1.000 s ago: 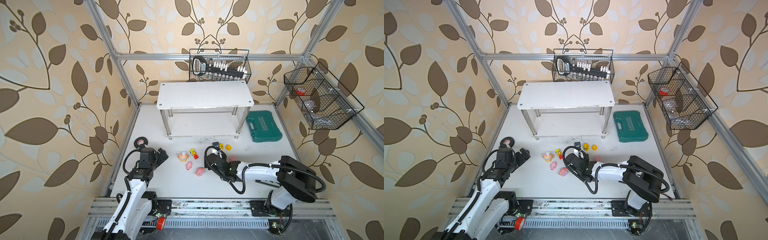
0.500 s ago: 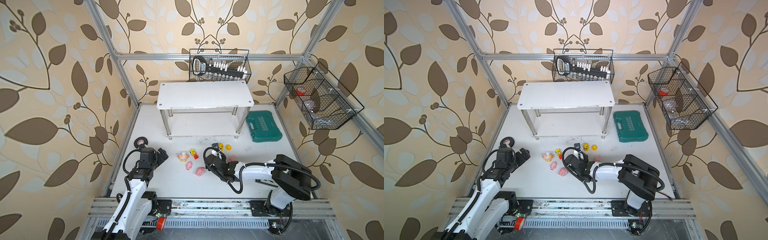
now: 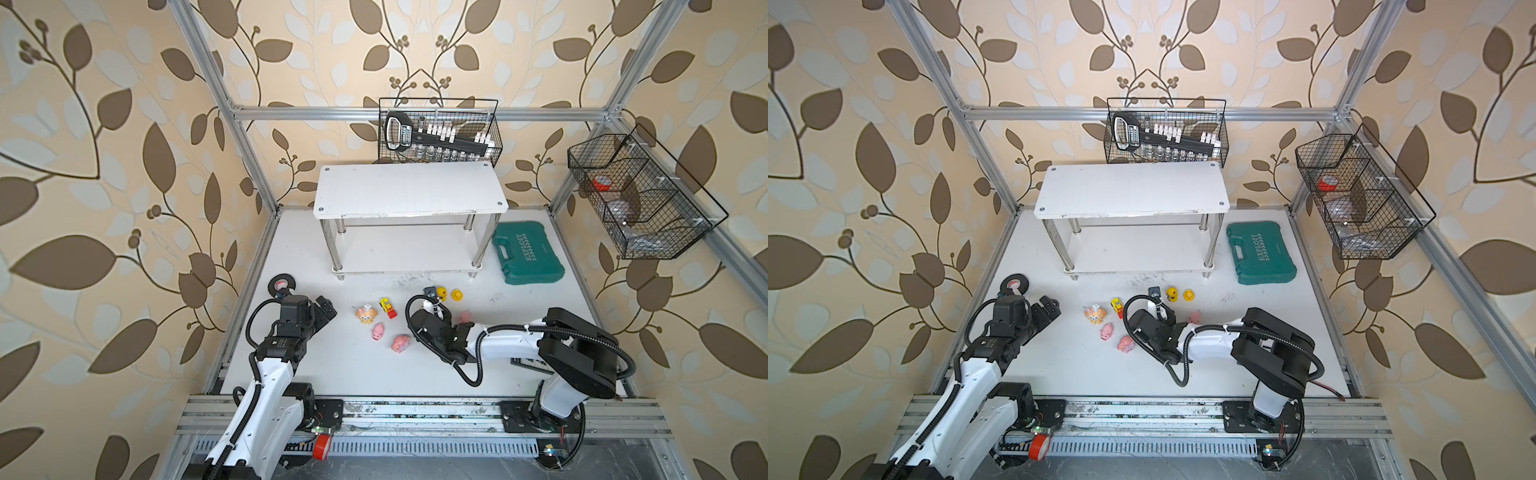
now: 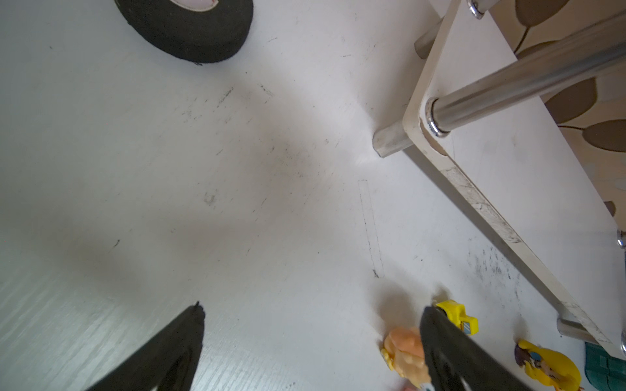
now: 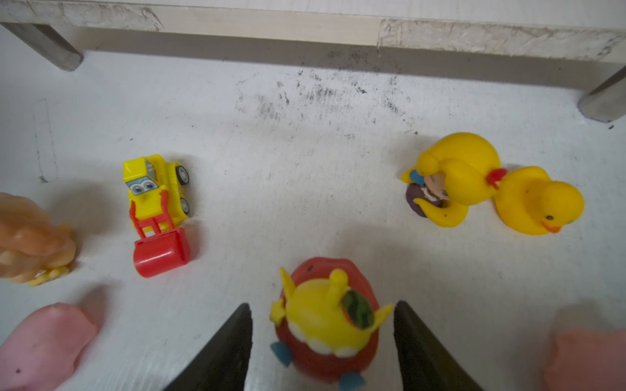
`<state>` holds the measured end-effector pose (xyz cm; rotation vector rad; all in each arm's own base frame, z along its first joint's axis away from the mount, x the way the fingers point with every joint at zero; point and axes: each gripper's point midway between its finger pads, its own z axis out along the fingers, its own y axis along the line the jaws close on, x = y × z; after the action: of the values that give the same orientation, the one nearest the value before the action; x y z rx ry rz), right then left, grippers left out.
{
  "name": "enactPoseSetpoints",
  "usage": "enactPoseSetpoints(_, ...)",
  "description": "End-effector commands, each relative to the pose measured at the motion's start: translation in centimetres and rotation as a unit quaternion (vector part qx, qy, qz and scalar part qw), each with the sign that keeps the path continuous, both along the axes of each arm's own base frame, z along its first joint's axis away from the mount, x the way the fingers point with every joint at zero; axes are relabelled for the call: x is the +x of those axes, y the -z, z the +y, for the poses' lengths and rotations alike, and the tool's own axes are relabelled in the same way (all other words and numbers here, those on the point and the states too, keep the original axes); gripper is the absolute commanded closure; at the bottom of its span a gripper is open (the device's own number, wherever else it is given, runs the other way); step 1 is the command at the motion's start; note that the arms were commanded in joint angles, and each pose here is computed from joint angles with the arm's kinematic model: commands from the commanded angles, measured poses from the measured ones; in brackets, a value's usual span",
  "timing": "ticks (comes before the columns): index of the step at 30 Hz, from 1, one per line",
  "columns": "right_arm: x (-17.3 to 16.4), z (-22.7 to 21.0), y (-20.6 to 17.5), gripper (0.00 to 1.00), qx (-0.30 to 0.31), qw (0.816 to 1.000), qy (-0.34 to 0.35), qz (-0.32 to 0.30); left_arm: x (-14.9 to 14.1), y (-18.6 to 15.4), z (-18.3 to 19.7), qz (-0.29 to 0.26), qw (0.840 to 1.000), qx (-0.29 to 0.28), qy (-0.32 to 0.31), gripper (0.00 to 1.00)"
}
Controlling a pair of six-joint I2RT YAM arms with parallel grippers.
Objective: Organize plastic toys on shelves
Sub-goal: Pick up the plastic toy at the center of the board.
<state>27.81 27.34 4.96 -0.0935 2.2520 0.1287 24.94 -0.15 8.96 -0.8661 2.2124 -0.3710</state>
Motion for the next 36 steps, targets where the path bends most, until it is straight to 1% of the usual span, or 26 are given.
enactPoseSetpoints(1,0.8,0.4,-0.6,0.36,-0.007,1.0,0.006,-0.014,0.4,-0.6,0.0,-0.013,1.0,0.001,0.005,0.01)
enactPoseSetpoints(4,0.9,0.4,-0.6,0.35,-0.01,1.0,0.005,-0.015,0.4,-0.6,0.0,-0.014,1.0,0.001,0.005,0.01)
enactPoseSetpoints(6,1.0,0.5,-0.5,0.32,-0.013,1.0,0.005,-0.015,0.4,-0.6,0.0,-0.014,1.0,0.001,0.005,0.01)
enactPoseSetpoints(9,1.2,0.4,-0.4,0.32,-0.014,1.0,0.005,-0.015,0.4,-0.6,0.0,-0.014,1.0,0.001,0.005,0.01)
enactPoseSetpoints(12,1.3,0.3,-0.3,0.36,-0.016,1.0,0.006,-0.015,0.4,-0.6,0.0,-0.015,1.0,0.001,0.006,0.01)
enactPoseSetpoints(14,1.3,0.3,-0.4,0.42,-0.017,1.0,0.006,-0.017,0.4,-0.6,-0.1,-0.014,1.0,0.001,0.006,0.01)
enactPoseSetpoints(16,1.4,0.3,-0.4,0.47,-0.018,1.0,0.006,-0.018,0.4,-0.6,-0.1,-0.014,1.0,0.001,0.006,0.01)
enactPoseSetpoints(22,1.4,0.2,-0.8,0.53,-0.021,1.0,0.005,-0.021,0.4,-0.6,-0.1,-0.014,1.0,0.001,0.006,0.01)
enactPoseSetpoints(24,1.4,0.2,-1.0,0.56,-0.022,0.999,0.004,-0.023,0.4,-0.6,-0.1,-0.015,1.0,0.001,0.006,0.01)
enactPoseSetpoints(25,1.3,0.2,-1.1,0.59,-0.023,0.999,0.002,-0.023,0.4,-0.6,-0.1,-0.015,1.0,0.001,0.007,0.01)
enactPoseSetpoints(27,1.3,0.3,-1.4,0.62,-0.025,0.999,0.0,-0.023,0.4,-0.6,-0.1,-0.015,1.0,0.001,0.007,0.01)
enactPoseSetpoints(31,1.1,0.6,-2.9,0.7,-0.032,0.999,-0.01,-0.031,0.5,-0.6,-0.1,-0.016,1.0,0.001,0.007,0.01)
enactPoseSetpoints(36,0.7,1.1,-6.7,0.7,-0.024,0.999,-0.03,-0.039,0.5,-0.6,0.0,-0.017,1.0,0.001,0.005,0.01)
